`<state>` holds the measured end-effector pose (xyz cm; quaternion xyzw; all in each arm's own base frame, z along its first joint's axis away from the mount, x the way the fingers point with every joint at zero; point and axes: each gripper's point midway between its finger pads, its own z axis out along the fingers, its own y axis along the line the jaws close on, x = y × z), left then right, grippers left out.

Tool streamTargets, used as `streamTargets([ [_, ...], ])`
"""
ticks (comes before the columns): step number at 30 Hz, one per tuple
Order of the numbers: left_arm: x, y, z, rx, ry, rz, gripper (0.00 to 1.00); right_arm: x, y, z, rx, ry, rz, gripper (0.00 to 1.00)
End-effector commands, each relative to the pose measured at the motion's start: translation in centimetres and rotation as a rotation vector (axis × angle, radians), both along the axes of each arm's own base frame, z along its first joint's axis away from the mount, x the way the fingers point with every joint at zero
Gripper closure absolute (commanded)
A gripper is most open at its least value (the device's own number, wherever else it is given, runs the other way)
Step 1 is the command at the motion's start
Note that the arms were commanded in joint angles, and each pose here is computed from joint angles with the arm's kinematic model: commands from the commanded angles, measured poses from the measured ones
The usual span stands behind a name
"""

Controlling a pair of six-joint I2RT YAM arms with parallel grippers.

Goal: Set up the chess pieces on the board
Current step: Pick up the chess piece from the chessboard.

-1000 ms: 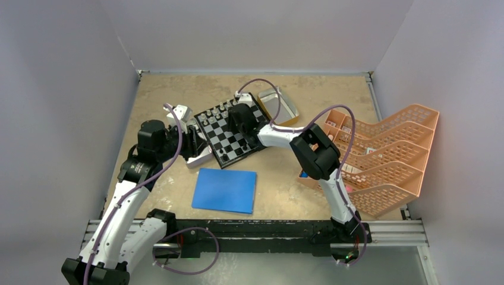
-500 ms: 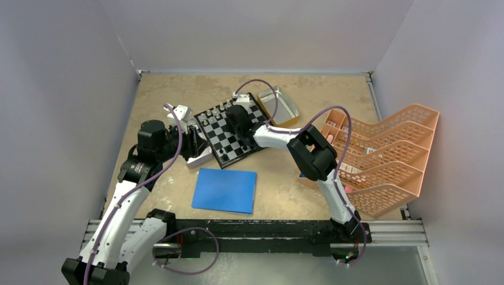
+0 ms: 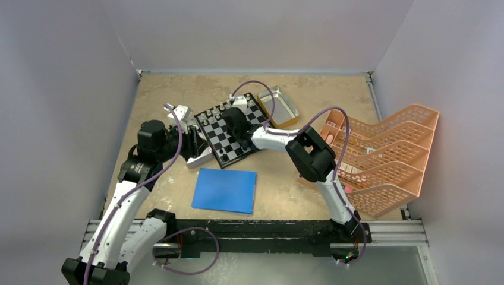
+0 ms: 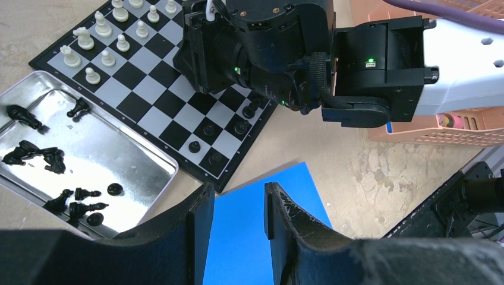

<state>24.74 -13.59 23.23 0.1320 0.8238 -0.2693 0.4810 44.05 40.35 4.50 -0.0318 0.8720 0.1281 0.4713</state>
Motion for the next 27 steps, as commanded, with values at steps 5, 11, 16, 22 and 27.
streamTargets([
  [5, 0.4, -0.4, 0.6, -0.034, -0.011, 0.000, 0.64, -1.5, -1.2, -0.1, -0.059, 0.001, 0.053, 0.85],
  [11, 0.5, -1.4, 0.1, -0.084, 0.063, -0.018, 0.66, -2.1, -1.8, 2.6, -0.052, -0.088, 0.115, 0.88],
  [16, 1.3, -2.4, -0.9, -0.137, 0.159, -0.019, 0.67, -2.1, -3.1, 5.6, -0.049, -0.201, 0.155, 0.90],
  [22, 3.5, -3.9, -0.4, -0.204, 0.253, -0.030, 0.68, -2.9, -5.2, 8.2, -0.083, -0.338, 0.201, 0.91],
  [27, 6.1, -4.9, 0.9, -0.251, 0.292, -0.041, 0.71, -4.3, -6.0, 13.1, -0.063, -0.466, 0.260, 0.92],
])
